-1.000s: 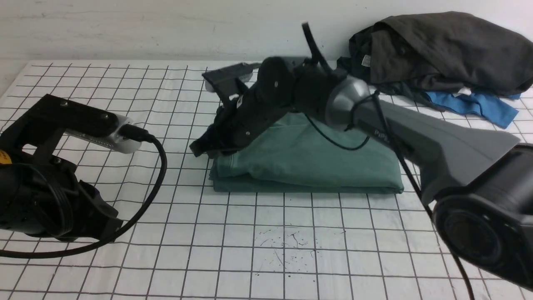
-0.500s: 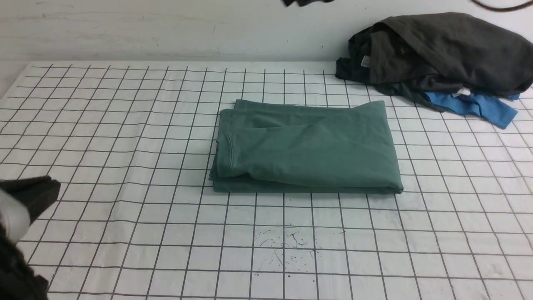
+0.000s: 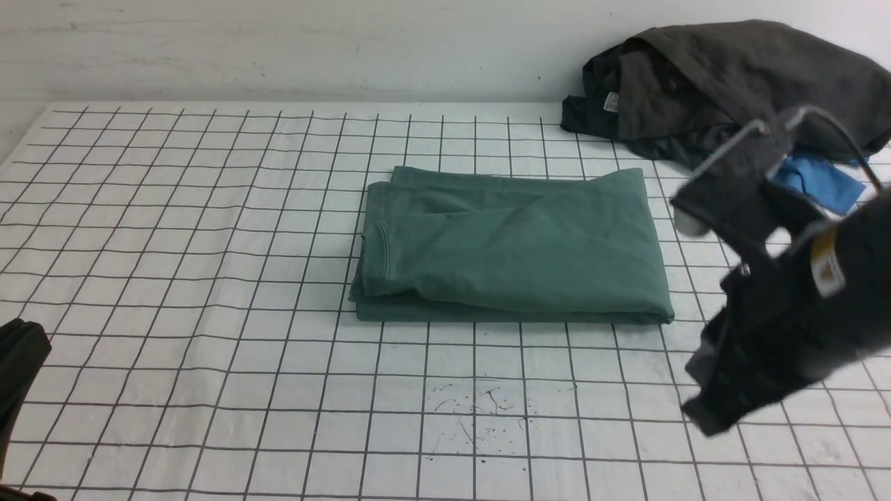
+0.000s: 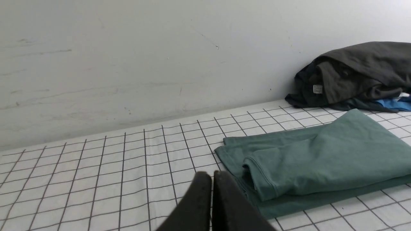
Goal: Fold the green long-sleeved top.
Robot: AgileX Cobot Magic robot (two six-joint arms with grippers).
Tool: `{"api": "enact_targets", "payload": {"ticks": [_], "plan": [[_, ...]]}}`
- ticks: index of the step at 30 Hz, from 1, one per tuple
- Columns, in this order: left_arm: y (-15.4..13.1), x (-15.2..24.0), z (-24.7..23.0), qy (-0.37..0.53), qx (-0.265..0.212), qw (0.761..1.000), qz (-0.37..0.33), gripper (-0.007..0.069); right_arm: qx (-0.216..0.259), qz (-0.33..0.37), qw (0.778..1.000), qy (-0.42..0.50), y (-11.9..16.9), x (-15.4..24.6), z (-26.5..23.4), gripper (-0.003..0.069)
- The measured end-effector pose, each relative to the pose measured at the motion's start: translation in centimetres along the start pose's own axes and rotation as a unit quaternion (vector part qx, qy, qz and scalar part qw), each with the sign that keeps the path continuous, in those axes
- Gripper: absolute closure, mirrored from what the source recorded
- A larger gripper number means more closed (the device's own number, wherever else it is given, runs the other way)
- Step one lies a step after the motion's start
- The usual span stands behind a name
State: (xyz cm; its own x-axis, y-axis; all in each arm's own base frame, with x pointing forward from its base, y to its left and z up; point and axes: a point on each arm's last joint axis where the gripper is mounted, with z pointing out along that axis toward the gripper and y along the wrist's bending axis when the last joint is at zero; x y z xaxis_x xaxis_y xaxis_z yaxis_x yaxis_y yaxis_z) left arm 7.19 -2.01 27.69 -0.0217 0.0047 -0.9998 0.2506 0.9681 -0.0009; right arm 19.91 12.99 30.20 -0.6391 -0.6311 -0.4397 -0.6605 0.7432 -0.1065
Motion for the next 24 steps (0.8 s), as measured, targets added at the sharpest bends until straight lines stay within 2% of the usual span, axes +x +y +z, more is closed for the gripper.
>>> {"api": "enact_targets", "payload": {"ticks": [2, 3, 6, 11, 18, 24], "plan": [[0.0, 0.0, 0.0, 0.000, 0.000, 1.000, 0.000, 0.0632, 0.004, 0.018, 0.998, -0.066, 0.4, 1.9, 0.3, 0.0672], [0.0, 0.0, 0.0, 0.000, 0.000, 1.000, 0.000, 0.0632, 0.004, 0.020, 0.998, -0.065, 0.5, 2.2, 0.3, 0.0673], [0.0, 0.0, 0.0, 0.000, 0.000, 1.000, 0.000, 0.0632, 0.009, 0.045, 0.985, -0.166, 1.2, 5.6, -0.6, 0.0672], [0.0, 0.0, 0.0, -0.001, 0.000, 1.000, -0.001, 0.0632, -0.002, 0.068, 0.971, -0.227, 2.0, 9.7, -2.2, 0.0672], [0.0, 0.0, 0.0, -0.001, 0.000, 1.000, -0.003, 0.0632, -0.022, 0.091, 0.950, -0.296, 2.7, 12.1, -4.8, 0.0672], [0.0, 0.0, 0.0, -0.001, 0.000, 1.000, -0.003, 0.0632, -0.014, 0.087, 0.938, -0.335, 2.8, 13.2, -5.9, 0.0672]]}}
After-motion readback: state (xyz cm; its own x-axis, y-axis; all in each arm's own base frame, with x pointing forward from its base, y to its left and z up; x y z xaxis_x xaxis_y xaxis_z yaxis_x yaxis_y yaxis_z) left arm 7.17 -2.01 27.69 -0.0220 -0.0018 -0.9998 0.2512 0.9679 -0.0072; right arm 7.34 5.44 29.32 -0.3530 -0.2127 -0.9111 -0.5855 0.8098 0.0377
